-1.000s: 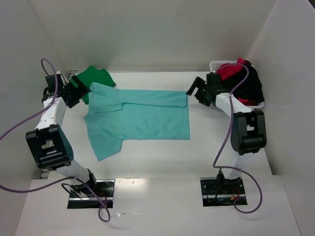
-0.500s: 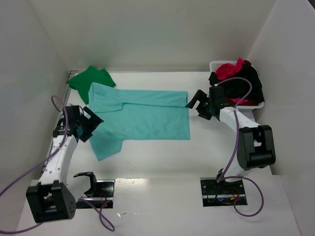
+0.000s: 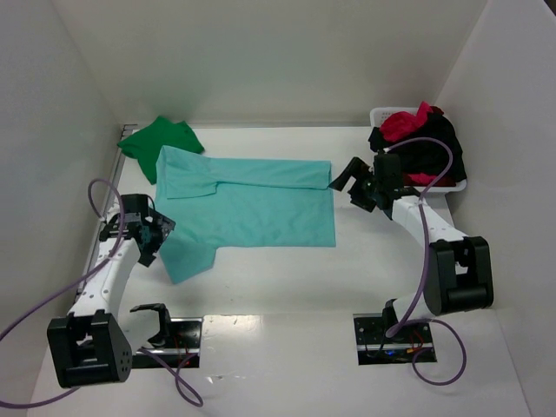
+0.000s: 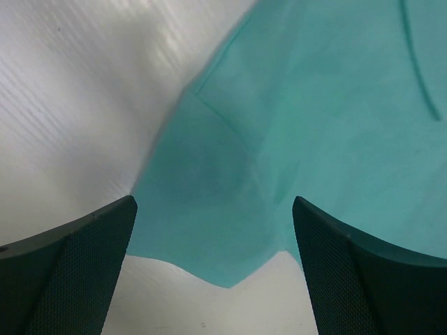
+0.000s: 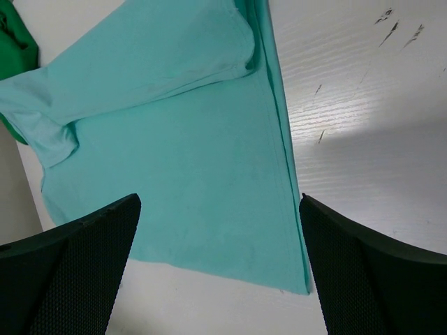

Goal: Fold and stack the t-shirts

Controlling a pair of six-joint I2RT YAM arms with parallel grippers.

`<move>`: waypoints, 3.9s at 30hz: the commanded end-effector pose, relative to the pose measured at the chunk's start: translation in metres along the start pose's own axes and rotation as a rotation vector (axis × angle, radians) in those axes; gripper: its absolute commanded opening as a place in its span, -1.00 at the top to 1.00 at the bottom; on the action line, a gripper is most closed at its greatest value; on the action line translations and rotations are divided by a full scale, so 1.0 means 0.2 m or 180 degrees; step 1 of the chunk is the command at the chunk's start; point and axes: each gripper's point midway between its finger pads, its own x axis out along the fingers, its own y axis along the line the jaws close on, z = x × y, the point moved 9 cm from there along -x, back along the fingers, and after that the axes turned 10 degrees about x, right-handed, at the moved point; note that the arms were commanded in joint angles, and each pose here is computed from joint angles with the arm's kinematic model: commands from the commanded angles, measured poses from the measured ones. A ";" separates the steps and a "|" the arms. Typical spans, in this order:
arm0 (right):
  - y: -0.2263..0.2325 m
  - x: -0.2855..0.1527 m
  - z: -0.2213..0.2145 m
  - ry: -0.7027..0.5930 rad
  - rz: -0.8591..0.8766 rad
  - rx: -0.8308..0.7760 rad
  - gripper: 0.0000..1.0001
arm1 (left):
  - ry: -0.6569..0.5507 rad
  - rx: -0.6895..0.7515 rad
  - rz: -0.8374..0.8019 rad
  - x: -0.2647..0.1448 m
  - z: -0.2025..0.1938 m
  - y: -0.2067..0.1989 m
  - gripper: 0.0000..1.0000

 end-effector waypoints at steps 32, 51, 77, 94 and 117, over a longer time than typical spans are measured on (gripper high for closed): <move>-0.02 0.17 -0.24 0.0345 -0.0398 0.0387 -0.87 | 0.0482 -0.0487 0.0234 0.21 -0.27 0.13 -0.46; -0.13 0.18 -0.32 0.0370 -0.0624 0.0712 -0.69 | 0.0573 -0.0433 0.0317 0.20 -0.26 0.11 1.00; -0.31 0.02 -0.56 0.0640 -0.1483 0.0942 -0.81 | 0.0512 -0.0406 0.0197 0.23 -0.22 0.03 1.00; -0.36 0.00 -0.61 0.0535 -0.1576 0.0914 -0.09 | 0.0497 -0.0349 0.0202 0.23 -0.22 0.02 1.00; -0.26 0.05 -0.51 0.0373 -0.1522 0.0734 0.88 | 0.0194 -0.0278 -0.0022 0.13 -0.04 -0.12 1.00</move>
